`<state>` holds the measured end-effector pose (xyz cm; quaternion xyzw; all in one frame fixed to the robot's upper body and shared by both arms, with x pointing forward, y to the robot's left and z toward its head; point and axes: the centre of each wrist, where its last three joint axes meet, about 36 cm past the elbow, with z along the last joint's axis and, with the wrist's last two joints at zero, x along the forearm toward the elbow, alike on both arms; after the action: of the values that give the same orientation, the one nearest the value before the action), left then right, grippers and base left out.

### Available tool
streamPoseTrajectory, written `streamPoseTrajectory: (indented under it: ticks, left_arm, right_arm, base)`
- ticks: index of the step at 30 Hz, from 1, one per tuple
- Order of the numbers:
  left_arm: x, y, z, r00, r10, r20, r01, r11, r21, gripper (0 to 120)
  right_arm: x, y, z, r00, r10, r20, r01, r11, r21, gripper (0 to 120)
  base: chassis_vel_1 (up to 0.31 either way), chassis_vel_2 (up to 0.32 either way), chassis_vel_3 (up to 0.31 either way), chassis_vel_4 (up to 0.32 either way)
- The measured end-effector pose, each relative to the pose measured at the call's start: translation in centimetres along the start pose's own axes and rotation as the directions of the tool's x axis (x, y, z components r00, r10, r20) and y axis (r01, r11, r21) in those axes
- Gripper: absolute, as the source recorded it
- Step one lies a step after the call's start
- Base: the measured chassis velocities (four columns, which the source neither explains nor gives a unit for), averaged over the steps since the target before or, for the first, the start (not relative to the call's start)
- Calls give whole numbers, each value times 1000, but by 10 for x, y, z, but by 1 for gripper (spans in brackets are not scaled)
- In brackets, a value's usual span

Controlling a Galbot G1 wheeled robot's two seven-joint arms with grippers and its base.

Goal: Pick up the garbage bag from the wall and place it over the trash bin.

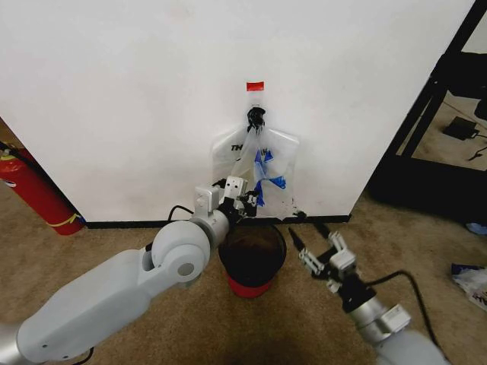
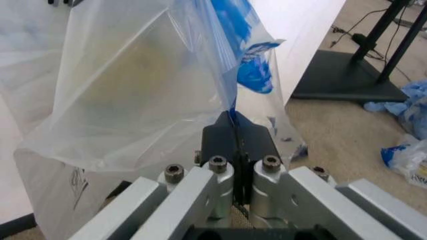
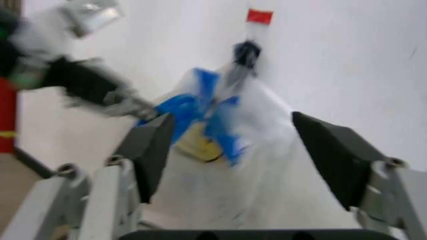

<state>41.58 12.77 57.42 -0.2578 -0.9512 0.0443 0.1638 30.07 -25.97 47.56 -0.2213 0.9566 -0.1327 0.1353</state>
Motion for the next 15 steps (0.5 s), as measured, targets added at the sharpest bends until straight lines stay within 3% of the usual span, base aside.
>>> streamPoseTrajectory:
  ticks: [4,8,15]
  left_arm:
    - [-3,0,-1,1000,-1,1,1,1000,0,0]
    - [-3,3,1,1000,-7,-6,7,1000,-2,0]
    - [-3,6,3,1000,-12,-8,12,1000,-4,0]
  right_arm:
    - [-24,-28,7,1000,20,-13,-18,990,137,81]
    - [-57,-74,19,998,5,-56,15,935,355,97]
    - [-88,-82,38,992,-117,-55,129,864,487,100]
  base:
    - [0,0,0,0]
    - [0,0,0,0]
    - [0,0,0,0]
